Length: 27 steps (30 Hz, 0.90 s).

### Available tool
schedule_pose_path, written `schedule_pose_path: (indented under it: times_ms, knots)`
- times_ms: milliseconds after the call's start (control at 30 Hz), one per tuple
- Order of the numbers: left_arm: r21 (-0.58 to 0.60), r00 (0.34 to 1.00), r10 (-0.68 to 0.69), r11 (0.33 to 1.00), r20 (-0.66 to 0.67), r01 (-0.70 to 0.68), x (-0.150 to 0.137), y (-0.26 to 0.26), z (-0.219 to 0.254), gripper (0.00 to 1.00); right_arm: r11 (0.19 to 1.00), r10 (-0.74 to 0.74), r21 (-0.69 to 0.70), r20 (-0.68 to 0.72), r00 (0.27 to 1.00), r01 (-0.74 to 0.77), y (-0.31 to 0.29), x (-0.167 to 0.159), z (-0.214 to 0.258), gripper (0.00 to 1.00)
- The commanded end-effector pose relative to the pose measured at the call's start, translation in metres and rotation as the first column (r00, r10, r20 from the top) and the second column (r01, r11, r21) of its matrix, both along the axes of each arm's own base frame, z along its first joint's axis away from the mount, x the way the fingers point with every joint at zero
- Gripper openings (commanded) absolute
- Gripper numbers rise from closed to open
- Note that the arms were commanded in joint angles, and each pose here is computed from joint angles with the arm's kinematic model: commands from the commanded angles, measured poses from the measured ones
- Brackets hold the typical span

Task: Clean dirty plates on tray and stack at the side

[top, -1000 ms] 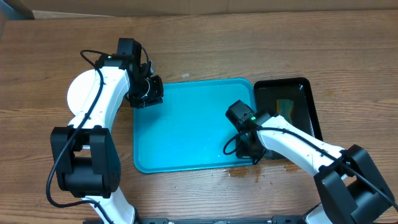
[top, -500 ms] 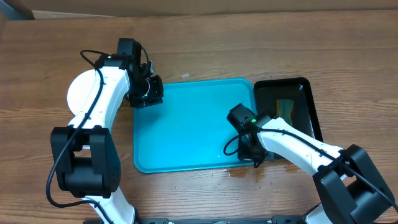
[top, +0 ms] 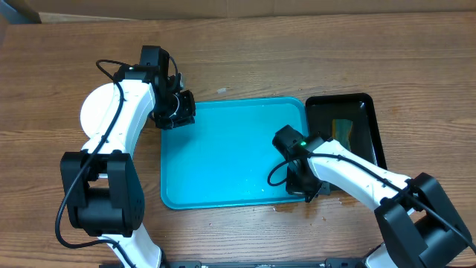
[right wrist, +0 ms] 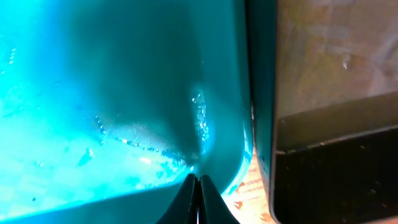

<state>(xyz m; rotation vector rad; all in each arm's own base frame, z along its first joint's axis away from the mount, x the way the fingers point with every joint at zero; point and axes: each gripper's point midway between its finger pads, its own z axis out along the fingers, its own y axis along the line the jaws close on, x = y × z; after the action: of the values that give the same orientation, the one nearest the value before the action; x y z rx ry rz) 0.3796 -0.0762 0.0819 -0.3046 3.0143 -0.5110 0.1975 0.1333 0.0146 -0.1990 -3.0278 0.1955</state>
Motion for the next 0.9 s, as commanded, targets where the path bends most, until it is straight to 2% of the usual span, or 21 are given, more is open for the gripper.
schedule_pose_path:
  times_ms: [0, 167, 267, 367, 400, 433, 467, 500, 533, 567, 633, 733, 833, 867]
  knots:
    - [0.022, 1.000, -0.022, 1.000, 0.022, 0.021, 0.005, 0.002, 0.003, 0.04, 0.998, 0.024, 0.056, 0.077, 0.997, -0.028, 0.013, 0.032, 0.024, 0.04]
    - [0.172, 0.999, 0.042, 0.984, 0.006, -0.043, 0.003, 0.029, -0.004, 0.04, 0.993, 0.026, 0.113, 0.145, 0.989, -0.043, 0.022, 0.068, 0.066, 0.04]
    - [0.279, 0.994, 0.112, 0.954, 0.012, -0.111, 0.004, 0.052, -0.005, 0.07, 0.990, 0.010, 0.137, 0.191, 0.982, -0.037, 0.017, 0.089, 0.092, 0.09]
    - [0.301, 0.989, 0.144, 0.943, 0.017, -0.142, 0.004, 0.060, -0.005, 0.10, 0.988, -0.034, 0.153, 0.225, 0.974, 0.000, 0.000, 0.110, 0.114, 0.13]
    - [0.294, 0.990, 0.142, 0.945, 0.015, -0.140, 0.004, 0.058, -0.006, 0.13, 0.986, -0.049, 0.169, 0.235, 0.971, 0.009, -0.007, 0.117, 0.122, 0.20]
    - [0.286, 0.991, 0.135, 0.949, 0.013, -0.133, 0.004, 0.056, -0.006, 0.18, 0.981, -0.059, 0.192, 0.245, 0.968, 0.011, -0.013, 0.124, 0.129, 0.25]
    - [0.274, 0.992, 0.122, 0.954, 0.010, -0.120, 0.003, 0.053, -0.006, 0.28, 0.976, -0.070, 0.219, 0.253, 0.965, 0.013, -0.019, 0.130, 0.136, 0.31]
    - [0.249, 0.995, 0.100, 0.963, 0.006, -0.099, 0.003, 0.048, -0.005, 0.48, 0.968, -0.092, 0.250, 0.262, 0.961, 0.025, -0.027, 0.138, 0.142, 0.41]
    - [0.217, 0.997, 0.071, 0.974, 0.006, -0.070, 0.003, 0.040, -0.005, 0.68, 0.958, -0.118, 0.285, 0.272, 0.955, 0.037, -0.038, 0.145, 0.150, 0.70]
    - [0.203, 0.998, 0.062, 0.977, 0.009, -0.063, 0.004, 0.037, -0.004, 0.74, 0.954, -0.125, 0.297, 0.282, 0.951, 0.037, -0.047, 0.150, 0.153, 0.81]
    - [0.184, 0.998, 0.061, 0.981, 0.030, -0.065, 0.009, 0.034, -0.003, 0.80, 0.952, -0.170, 0.295, 0.297, 0.940, 0.079, -0.068, 0.158, 0.155, 1.00]
    - [0.178, 0.995, 0.059, 0.981, 0.080, -0.073, 0.021, 0.032, -0.001, 0.87, 0.945, -0.229, 0.296, 0.297, 0.927, 0.138, -0.090, 0.161, 0.155, 1.00]
    - [0.166, 0.992, 0.057, 0.983, 0.109, -0.075, 0.028, 0.029, 0.001, 1.00, 0.940, -0.262, 0.296, 0.301, 0.917, 0.171, -0.103, 0.163, 0.155, 1.00]
    - [0.166, 0.992, 0.061, 0.983, 0.109, -0.079, 0.029, 0.029, 0.001, 1.00, 0.938, -0.269, 0.297, 0.304, 0.914, 0.177, -0.106, 0.165, 0.156, 1.00]
